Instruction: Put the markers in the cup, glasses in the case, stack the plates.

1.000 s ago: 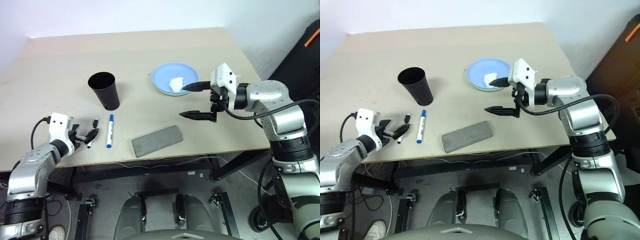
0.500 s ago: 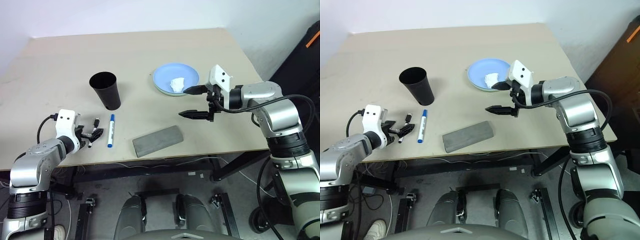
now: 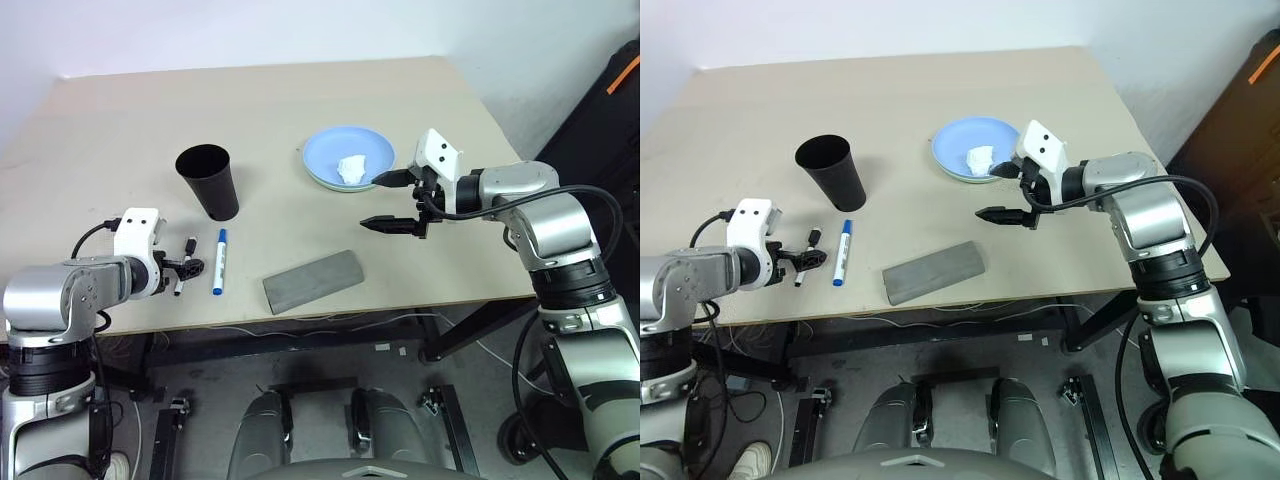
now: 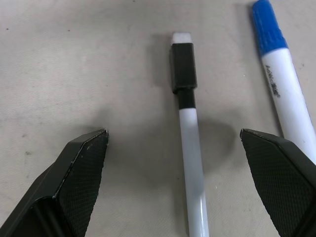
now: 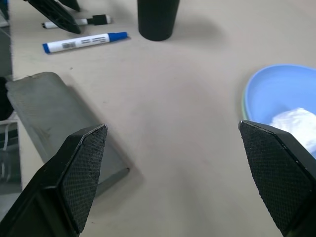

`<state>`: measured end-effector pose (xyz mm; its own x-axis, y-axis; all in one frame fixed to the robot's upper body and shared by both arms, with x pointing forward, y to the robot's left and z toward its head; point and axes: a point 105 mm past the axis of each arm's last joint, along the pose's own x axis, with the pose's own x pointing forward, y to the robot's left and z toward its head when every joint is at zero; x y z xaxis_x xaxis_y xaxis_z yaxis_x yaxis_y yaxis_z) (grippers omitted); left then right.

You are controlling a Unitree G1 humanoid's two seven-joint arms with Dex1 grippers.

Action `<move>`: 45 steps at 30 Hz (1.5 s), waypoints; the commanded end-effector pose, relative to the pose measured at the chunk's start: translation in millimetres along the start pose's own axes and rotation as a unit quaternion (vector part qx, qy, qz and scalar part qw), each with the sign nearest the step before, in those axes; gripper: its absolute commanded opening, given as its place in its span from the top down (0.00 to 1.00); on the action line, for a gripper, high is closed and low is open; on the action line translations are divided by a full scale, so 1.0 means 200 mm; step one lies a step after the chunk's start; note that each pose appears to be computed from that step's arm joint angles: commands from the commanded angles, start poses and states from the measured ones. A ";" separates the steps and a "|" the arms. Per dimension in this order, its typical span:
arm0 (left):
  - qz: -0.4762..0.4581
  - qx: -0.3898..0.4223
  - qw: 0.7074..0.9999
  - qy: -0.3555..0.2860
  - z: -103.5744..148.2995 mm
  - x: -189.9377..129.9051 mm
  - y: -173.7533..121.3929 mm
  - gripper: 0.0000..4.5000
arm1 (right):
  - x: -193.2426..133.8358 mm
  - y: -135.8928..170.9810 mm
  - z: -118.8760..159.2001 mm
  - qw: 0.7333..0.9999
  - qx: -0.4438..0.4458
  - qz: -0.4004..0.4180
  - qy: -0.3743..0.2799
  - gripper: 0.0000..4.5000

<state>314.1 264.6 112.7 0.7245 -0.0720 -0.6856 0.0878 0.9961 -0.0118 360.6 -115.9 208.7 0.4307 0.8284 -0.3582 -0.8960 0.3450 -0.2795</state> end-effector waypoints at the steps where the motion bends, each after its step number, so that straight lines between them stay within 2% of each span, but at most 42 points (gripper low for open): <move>1: 0.027 0.019 0.999 0.043 -0.07 0.01 0.05 0.00 | -0.01 -0.03 0.08 1.000 -0.019 -0.011 -0.017 0.00; 6: 0.015 0.003 0.999 0.041 -0.06 0.02 0.03 0.00 | 0.00 -0.05 0.07 0.999 -0.018 -0.022 -0.016 0.00; 8: 0.012 -0.005 0.999 0.036 -0.05 0.02 0.03 0.08 | 0.00 -0.05 0.08 0.999 -0.018 -0.024 -0.016 0.00; 11: 0.017 -0.017 0.999 0.035 -0.05 0.02 0.04 0.27 | 0.00 -0.06 0.07 0.999 -0.019 -0.033 -0.012 0.00; 20: 0.020 -0.065 0.997 0.034 0.00 0.01 0.05 0.97 | 0.01 -0.06 0.07 0.999 -0.015 -0.035 -0.016 0.00; 21: 0.021 -0.066 0.997 0.035 0.00 0.01 0.06 0.99 | 0.01 -0.06 0.07 0.999 -0.015 -0.035 -0.016 0.00; 28: 0.018 -0.058 0.998 0.022 0.05 -0.02 0.05 0.99 | 0.01 -0.07 0.08 0.999 -0.013 -0.039 -0.025 0.00; 32: -0.063 0.002 0.997 -0.034 0.17 -0.13 -0.09 0.99 | 0.01 -0.07 0.08 0.999 -0.017 -0.039 -0.027 0.00; 35: -0.109 0.046 0.992 -0.048 0.20 -0.19 -0.16 0.99 | 0.02 -0.07 0.08 0.999 -0.018 -0.037 -0.028 0.00; 40: -0.192 0.114 0.970 -0.092 0.25 -0.31 -0.29 0.99 | 0.02 -0.04 0.11 0.999 -0.025 -0.023 -0.042 0.00; 45: -0.216 0.181 0.945 -0.167 0.33 -0.37 -0.37 0.99 | 0.00 0.03 0.13 0.997 -0.037 0.019 -0.061 0.00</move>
<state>301.4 199.4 198.6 0.7250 -0.5163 -0.4559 0.5698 0.8214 -0.0240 359.7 -103.5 213.2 0.3955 0.8659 -0.3063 -0.9061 0.3134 -0.2841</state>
